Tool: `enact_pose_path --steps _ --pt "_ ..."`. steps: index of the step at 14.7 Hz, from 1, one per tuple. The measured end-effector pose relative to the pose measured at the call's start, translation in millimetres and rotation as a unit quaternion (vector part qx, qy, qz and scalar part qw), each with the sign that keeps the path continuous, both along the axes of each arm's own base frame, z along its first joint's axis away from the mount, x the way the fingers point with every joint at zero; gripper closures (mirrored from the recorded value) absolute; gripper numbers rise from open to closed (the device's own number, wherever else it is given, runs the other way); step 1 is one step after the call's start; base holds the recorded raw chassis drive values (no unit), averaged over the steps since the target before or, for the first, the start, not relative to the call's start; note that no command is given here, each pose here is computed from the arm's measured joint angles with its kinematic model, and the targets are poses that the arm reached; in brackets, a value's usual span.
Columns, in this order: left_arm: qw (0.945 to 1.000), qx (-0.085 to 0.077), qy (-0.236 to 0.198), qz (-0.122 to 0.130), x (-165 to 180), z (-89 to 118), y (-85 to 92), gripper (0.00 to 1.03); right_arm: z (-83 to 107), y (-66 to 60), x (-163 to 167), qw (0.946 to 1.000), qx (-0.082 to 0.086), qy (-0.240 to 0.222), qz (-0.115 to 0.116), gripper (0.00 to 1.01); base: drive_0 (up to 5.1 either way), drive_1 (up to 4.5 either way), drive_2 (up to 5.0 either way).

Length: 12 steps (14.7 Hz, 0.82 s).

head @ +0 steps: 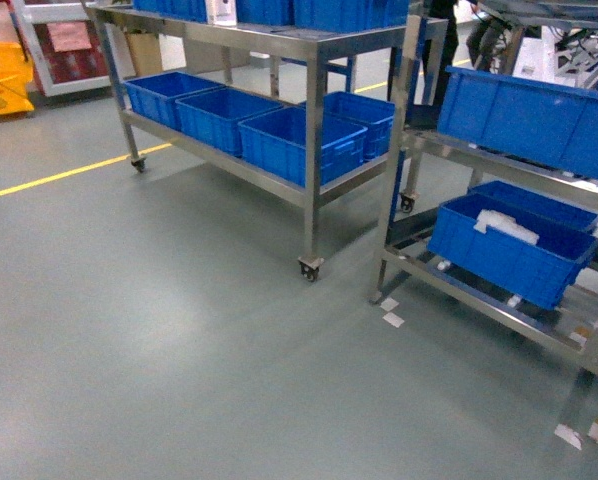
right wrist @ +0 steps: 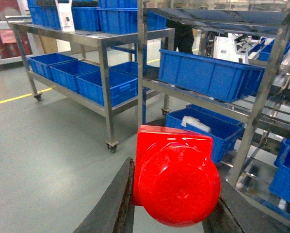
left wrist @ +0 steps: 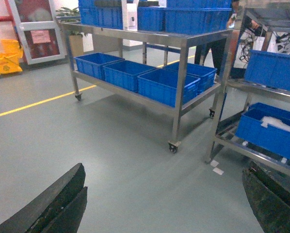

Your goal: Pick red block from blue box to shelf

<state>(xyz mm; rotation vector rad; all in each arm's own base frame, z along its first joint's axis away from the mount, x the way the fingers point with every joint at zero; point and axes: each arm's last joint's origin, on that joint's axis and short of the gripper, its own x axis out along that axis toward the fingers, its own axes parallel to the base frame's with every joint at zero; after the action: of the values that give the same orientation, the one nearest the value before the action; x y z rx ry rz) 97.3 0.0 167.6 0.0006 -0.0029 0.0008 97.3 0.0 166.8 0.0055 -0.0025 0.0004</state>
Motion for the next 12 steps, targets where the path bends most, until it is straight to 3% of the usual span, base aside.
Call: enact_pose_path --steps 12 --pt "1.0 0.0 0.0 0.0 0.0 0.0 0.0 0.05 0.0 0.0 0.0 1.0 0.0 0.0 0.0 0.72 -1.6 -1.57 -1.6"
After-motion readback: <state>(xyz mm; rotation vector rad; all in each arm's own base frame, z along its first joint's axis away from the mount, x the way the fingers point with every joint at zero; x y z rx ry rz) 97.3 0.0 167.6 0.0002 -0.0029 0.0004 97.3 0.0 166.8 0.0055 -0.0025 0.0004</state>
